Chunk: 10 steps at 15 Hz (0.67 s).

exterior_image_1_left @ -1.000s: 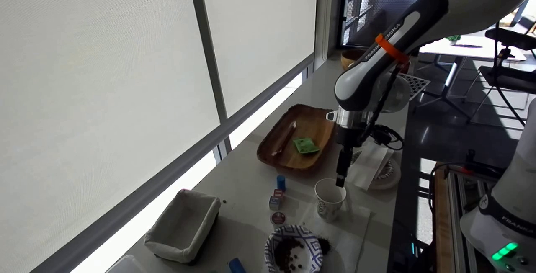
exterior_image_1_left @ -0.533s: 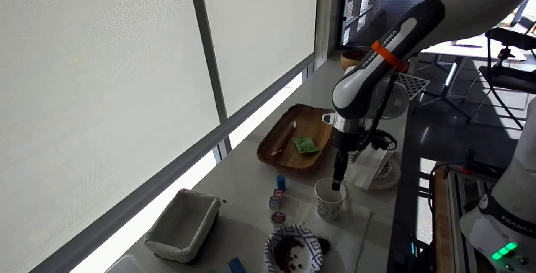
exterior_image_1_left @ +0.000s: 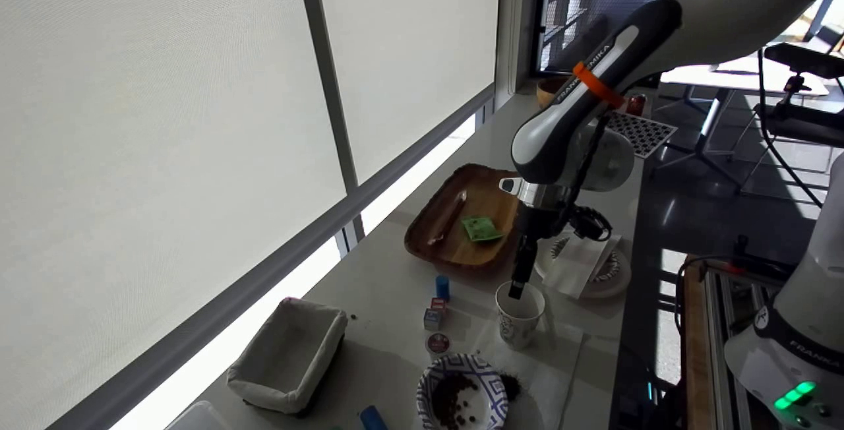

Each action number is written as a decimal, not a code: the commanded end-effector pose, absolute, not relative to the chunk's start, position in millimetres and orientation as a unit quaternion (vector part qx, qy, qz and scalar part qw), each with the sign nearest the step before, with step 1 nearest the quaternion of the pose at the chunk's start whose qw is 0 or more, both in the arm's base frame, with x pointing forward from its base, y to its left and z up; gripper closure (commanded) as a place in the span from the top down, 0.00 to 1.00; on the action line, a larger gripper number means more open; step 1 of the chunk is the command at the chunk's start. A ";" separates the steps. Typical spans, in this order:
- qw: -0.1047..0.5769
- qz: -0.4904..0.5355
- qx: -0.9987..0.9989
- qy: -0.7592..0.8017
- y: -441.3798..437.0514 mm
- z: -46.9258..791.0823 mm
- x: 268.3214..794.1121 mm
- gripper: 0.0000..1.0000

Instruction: Pour the contents from the coffee cup into the black and white bowl on the left.

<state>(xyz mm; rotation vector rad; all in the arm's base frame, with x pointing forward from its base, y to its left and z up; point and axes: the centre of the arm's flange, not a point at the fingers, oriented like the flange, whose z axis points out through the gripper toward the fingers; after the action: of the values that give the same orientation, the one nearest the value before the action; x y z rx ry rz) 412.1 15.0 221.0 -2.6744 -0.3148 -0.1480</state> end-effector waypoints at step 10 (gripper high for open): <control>0.218 -0.044 -0.967 -0.124 14.4 202.1 426.0 0.00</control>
<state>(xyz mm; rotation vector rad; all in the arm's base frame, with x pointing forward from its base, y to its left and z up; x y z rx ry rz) 421.8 17.3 209.1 -2.6714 -0.3314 -0.1272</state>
